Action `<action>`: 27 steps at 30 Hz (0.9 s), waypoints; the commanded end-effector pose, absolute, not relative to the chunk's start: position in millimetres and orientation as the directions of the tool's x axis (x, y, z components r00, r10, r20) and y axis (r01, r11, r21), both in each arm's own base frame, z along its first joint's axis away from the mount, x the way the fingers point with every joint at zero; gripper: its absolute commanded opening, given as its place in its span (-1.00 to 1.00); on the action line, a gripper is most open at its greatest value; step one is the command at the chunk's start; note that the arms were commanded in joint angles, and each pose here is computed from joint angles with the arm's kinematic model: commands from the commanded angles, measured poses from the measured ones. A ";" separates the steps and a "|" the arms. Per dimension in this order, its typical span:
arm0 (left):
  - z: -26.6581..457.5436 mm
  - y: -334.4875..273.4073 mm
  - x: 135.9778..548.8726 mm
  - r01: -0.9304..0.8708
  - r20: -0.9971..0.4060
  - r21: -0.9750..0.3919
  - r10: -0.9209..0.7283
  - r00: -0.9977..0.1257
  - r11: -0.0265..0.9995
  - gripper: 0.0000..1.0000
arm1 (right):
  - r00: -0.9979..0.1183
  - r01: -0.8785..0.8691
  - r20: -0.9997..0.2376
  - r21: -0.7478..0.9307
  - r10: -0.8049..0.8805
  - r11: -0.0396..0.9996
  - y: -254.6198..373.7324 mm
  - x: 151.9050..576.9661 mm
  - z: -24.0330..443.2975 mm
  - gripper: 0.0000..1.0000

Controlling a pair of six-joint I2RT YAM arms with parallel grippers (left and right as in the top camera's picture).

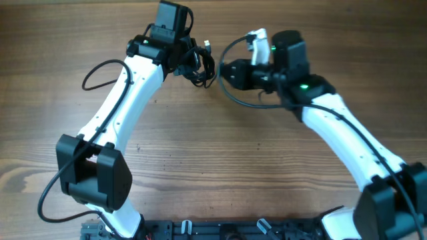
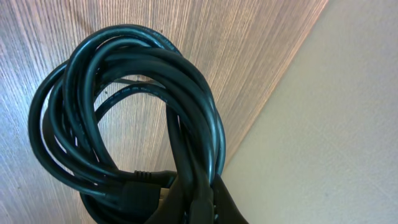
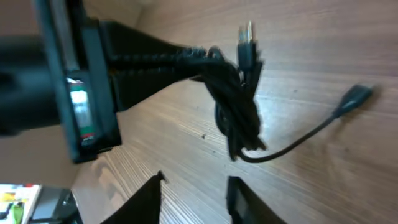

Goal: Untangle cables

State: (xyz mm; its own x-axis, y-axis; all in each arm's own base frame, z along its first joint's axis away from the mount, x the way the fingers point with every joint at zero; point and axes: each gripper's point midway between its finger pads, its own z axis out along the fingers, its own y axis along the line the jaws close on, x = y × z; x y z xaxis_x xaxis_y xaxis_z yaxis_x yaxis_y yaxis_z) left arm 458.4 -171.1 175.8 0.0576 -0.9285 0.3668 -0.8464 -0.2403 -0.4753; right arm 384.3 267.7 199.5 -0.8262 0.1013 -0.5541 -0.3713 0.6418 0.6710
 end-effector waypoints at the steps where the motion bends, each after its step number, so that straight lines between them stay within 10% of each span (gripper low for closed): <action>1: 180.7 -172.2 459.4 -0.829 0.460 -0.406 -0.869 0.180 -0.386 -0.92 | -0.856 -0.271 -0.491 0.689 0.159 0.672 288.5 388.0 177.8 -0.22; 15: 179.7 -176.9 455.1 -0.844 0.476 -0.381 -0.862 0.171 -0.378 -0.92 | -0.762 -0.059 -0.549 0.587 0.344 0.807 286.2 416.6 145.1 0.02; 27: 175.4 -193.7 433.5 -0.902 0.532 -0.272 -0.834 0.149 -0.334 -0.92 | -0.732 0.017 -0.557 0.561 0.392 0.828 276.2 436.0 116.0 -0.19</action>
